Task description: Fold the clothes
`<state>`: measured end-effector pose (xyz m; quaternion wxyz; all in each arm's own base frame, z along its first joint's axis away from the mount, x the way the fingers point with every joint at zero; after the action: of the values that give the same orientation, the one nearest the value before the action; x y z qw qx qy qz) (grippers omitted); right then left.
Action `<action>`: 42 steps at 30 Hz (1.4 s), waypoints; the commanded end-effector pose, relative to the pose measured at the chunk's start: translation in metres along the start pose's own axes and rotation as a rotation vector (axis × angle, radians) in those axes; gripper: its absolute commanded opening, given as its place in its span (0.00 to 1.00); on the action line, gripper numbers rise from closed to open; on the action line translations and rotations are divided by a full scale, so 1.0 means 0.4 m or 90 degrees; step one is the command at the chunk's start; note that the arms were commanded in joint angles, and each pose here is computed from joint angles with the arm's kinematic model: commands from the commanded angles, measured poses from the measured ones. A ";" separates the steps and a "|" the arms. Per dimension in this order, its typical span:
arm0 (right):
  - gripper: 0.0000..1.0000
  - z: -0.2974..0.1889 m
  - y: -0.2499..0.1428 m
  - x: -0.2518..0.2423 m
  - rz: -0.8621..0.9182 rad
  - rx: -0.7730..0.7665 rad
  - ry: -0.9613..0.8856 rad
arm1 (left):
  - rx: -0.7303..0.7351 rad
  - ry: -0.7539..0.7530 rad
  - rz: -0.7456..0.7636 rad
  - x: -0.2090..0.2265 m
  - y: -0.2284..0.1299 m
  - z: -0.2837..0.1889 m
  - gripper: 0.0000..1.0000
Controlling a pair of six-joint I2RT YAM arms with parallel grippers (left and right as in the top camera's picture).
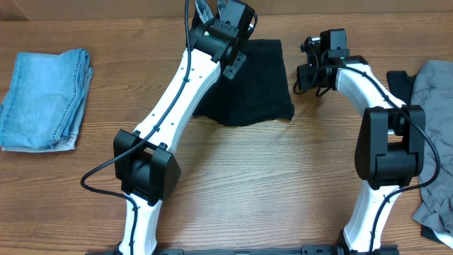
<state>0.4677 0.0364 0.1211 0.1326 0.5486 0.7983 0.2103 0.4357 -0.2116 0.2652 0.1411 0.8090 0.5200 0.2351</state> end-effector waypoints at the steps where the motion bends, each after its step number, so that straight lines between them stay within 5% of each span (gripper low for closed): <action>1: 0.04 0.001 0.007 -0.010 0.004 -0.005 -0.009 | -0.006 -0.059 0.016 -0.029 0.003 0.003 0.04; 30: 0.04 -0.007 0.001 -0.036 0.043 -0.025 0.040 | -0.003 -0.157 0.066 -0.241 -0.007 0.081 0.04; 39: 0.04 -0.011 -0.004 -0.057 0.053 -0.028 0.033 | -0.007 -0.258 0.038 -0.286 -0.002 0.124 0.08; 40: 0.04 -0.011 -0.004 -0.060 0.054 -0.028 0.032 | -0.012 -0.261 0.036 -0.287 0.001 0.126 0.09; 42: 0.04 -0.011 -0.004 -0.060 0.054 -0.028 0.032 | -0.020 -0.267 0.035 -0.291 0.005 0.129 0.35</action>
<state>0.4695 0.0163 0.1228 0.1131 0.5704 0.7767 0.2420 0.4256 -0.3074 0.1990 0.2309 0.8546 0.4540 0.1013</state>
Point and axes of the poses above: each gripper's point midway between its finger pads, its own z axis out along the fingers, its own x axis along the line the jaws close on, y = z × x, the point moved 10 cm from there along -z, back along the fingers, and after that the axes turned 9 degrees about -z, right-handed, at the moved point
